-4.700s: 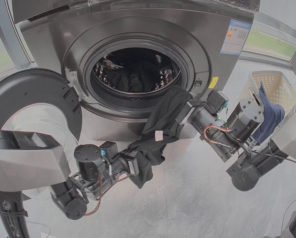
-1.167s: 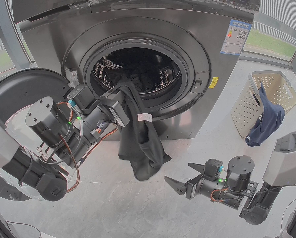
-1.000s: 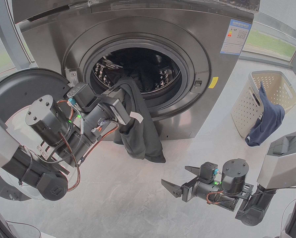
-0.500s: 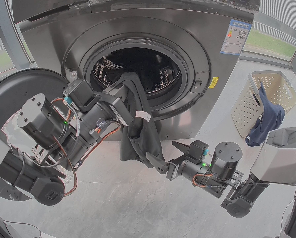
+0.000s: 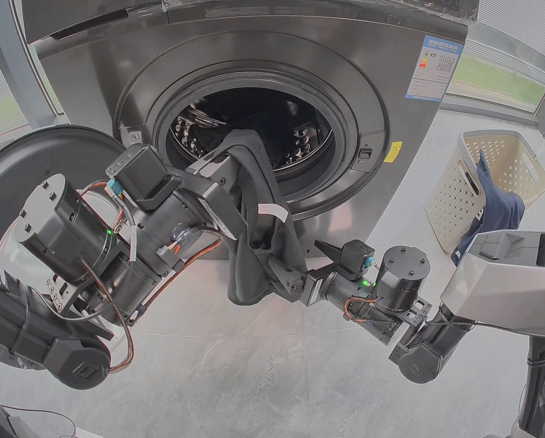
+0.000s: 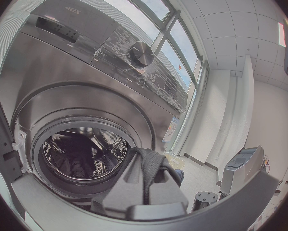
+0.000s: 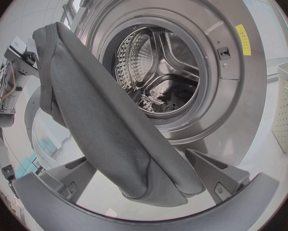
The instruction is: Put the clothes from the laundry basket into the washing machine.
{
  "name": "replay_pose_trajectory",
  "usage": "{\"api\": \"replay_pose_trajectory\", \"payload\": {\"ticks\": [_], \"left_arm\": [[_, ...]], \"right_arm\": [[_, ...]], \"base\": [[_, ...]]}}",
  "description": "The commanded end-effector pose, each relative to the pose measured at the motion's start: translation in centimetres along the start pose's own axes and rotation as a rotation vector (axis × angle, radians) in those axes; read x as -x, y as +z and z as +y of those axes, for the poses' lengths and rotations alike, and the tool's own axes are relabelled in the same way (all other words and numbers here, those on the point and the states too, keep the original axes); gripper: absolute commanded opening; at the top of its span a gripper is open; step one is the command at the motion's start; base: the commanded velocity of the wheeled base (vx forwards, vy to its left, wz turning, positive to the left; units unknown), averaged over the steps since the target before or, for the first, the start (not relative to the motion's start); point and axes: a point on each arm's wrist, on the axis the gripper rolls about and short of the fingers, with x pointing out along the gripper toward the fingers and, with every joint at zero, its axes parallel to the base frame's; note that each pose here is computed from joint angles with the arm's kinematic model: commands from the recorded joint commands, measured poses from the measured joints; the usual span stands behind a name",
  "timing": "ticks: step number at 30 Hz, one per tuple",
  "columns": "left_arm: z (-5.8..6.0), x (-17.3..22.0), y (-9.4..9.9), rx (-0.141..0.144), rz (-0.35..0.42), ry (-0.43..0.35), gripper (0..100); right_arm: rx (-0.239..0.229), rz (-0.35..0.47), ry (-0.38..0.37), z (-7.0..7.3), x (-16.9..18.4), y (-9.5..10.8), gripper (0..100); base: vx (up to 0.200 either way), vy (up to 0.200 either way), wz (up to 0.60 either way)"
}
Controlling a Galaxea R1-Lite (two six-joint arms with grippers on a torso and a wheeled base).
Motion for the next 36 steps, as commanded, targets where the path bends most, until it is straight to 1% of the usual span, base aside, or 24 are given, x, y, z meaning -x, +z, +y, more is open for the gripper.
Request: {"api": "replay_pose_trajectory", "payload": {"ticks": [1,6,13,22,25,28,31,33,34,35,36], "left_arm": [[-0.1,0.2,0.3,0.0,-0.008,-0.002,0],[-0.1,0.1,0.4,0.001,-0.011,-0.005,0],[0.2,0.1,0.1,-0.005,-0.004,0.006,0],[0.4,-0.1,-0.1,-0.006,0.002,0.009,0],[0.3,-0.1,-0.1,-0.006,0.0,0.008,0],[0.3,-0.2,-0.2,-0.005,0.002,0.008,0],[0.3,-0.2,-0.2,-0.005,0.003,0.003,0],[0.2,-0.2,-0.3,-0.003,0.006,0.001,0],[0.1,-0.2,-0.3,-0.002,0.007,-0.008,0],[0.0,-0.3,-0.3,-0.001,0.006,-0.012,0],[0.0,-0.3,-0.3,0.0,0.008,-0.024,0]], "right_arm": [[0.001,0.013,-0.005,-0.2,-0.1,-0.5,100],[0.001,0.004,-0.001,-0.3,-0.2,-0.3,100],[0.0,0.028,-0.006,-0.4,0.5,-0.5,100],[0.0,0.049,-0.005,0.0,3.2,1.0,100],[0.0,0.042,-0.007,0.0,3.4,1.4,100],[0.003,0.024,-0.027,-0.8,3.2,1.8,100],[0.003,0.007,-0.025,-0.9,2.6,2.0,100],[0.004,0.001,-0.026,-1.0,2.2,1.9,100],[0.009,0.007,-0.02,-1.1,1.4,1.1,100],[0.009,0.01,-0.018,-1.1,1.2,0.8,100],[0.01,0.021,-0.009,-1.0,0.3,-0.2,100]], "base": [[0.0,0.0,0.0],[0.0,0.0,0.0],[0.0,0.0,0.0],[0.0,0.0,0.0],[0.0,0.0,0.0],[0.0,0.0,0.0],[0.0,0.0,0.0],[0.0,0.0,0.0],[0.0,0.0,0.0],[0.0,0.0,0.0],[0.0,0.0,0.0]]}}
